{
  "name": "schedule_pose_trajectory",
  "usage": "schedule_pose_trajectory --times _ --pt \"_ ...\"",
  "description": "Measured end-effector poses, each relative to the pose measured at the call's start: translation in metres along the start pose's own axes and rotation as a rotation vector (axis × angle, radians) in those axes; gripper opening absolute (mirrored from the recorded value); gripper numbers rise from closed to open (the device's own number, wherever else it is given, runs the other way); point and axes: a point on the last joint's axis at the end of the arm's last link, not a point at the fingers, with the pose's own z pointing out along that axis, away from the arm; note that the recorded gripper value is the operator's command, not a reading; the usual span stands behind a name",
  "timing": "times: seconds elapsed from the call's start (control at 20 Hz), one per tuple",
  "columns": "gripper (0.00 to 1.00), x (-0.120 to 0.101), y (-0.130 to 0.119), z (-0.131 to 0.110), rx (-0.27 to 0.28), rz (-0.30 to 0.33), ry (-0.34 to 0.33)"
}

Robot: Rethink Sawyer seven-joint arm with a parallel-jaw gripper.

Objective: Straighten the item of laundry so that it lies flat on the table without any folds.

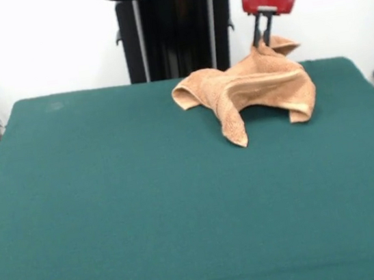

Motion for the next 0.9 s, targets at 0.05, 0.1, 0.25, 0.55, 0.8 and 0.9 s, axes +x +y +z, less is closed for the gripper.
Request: schedule_pose_trajectory --times 0.05,0.1,0.25,0.55,0.8,0.9 --pt "0.0 0.0 -0.001 -0.001 0.003 -0.002 -0.002" --pt "0.0 0.001 -0.001 -0.001 0.005 -0.003 -0.004" --pt "0.0 0.003 0.0 -0.001 0.007 -0.012 -0.005" --pt "0.0 0.01 0.006 -0.003 0.003 -0.039 -0.008" --pt "0.0 0.014 0.01 -0.005 0.003 -0.057 -0.012" --pt "0.0 0.016 0.011 -0.006 0.003 -0.064 -0.013"
